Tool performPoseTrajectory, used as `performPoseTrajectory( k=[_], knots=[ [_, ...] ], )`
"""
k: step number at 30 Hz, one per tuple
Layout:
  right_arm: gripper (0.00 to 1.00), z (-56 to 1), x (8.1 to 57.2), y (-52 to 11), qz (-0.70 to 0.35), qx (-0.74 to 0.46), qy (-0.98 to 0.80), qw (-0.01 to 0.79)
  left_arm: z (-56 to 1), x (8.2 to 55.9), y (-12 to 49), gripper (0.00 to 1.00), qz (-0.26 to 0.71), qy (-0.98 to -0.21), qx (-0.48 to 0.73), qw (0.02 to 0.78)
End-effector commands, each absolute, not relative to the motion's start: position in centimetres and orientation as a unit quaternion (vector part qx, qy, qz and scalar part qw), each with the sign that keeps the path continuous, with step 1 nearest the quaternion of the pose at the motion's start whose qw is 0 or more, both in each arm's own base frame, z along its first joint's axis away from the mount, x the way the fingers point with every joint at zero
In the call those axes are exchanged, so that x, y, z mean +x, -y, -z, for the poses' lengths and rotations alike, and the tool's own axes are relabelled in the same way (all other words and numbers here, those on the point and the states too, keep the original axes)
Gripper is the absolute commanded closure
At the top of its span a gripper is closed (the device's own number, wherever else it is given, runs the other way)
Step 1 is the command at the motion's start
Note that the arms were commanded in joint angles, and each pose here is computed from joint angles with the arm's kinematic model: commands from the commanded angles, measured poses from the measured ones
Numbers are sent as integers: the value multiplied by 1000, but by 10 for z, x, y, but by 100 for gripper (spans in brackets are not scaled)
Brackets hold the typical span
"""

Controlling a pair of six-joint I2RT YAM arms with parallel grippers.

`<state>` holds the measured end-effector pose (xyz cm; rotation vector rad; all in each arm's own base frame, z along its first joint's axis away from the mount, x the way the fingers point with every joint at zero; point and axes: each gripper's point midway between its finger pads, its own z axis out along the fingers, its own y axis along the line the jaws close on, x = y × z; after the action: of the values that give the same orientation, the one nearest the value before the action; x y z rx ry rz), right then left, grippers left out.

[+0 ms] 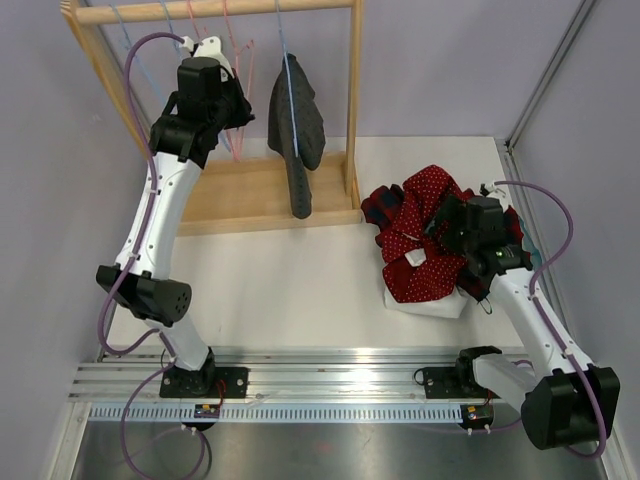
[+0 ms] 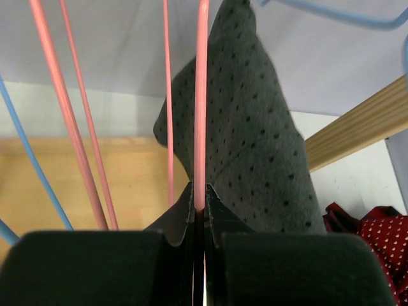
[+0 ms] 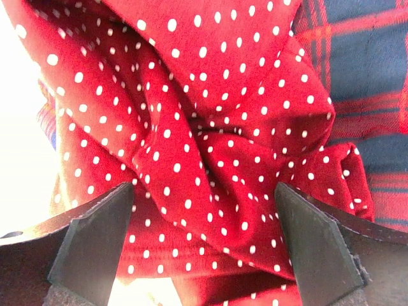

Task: Remove the skirt from the hanger

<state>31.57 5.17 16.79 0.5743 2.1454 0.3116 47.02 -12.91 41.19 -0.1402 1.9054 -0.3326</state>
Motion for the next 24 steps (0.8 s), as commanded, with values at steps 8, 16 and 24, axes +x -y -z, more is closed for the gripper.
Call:
performPoseTrajectory(
  k=[8,16,24],
  knots=[
    [1,-181,306,-59,-148,224,-861,432,-450,424,114,45,146,-785,-54,599],
    [1,-182,304,-62,-155,223,-860,433,-506,387,122,8,173,-743,-40,646],
    [1,-181,302,-60,-151,221,-861,432,-518,390,175,6,220,-729,6,648]
  ],
)
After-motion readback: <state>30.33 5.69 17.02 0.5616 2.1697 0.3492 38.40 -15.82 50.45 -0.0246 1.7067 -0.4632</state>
